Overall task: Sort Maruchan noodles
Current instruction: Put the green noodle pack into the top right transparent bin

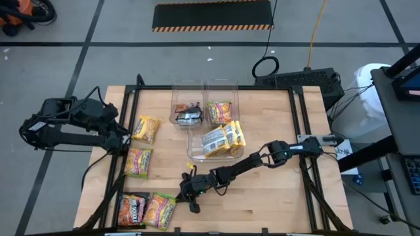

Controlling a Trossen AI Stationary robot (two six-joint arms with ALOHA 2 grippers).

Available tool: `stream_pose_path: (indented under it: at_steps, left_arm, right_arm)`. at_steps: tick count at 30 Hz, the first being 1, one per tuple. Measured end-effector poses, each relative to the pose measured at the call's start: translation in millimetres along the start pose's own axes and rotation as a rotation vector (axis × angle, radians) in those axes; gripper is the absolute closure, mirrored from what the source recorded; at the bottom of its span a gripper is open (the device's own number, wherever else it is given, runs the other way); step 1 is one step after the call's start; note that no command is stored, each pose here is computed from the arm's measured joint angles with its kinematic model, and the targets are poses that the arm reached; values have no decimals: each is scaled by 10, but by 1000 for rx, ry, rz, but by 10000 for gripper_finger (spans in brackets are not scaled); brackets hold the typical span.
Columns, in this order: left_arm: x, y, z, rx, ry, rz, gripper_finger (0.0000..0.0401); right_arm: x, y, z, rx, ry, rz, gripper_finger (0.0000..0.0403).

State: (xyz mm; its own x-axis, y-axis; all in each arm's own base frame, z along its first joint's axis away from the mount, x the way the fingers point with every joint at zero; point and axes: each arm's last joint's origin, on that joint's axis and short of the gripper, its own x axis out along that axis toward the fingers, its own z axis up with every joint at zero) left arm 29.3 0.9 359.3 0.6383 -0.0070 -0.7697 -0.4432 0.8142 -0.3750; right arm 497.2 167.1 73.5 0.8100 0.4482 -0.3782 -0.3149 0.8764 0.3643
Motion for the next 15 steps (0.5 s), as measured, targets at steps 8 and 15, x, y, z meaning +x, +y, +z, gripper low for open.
stream_pose_path:
  at_steps: [8, 15]
  left_arm:
    - [0, 0, 0, -15, 0, 0, 322]
    - [0, 0, 0, -20, 0, 0, 322]
  right_arm:
    - [4, -4, 10, -47, -23, -15, 401]
    - [-1, -34, 5, -48, -9, -22, 402]
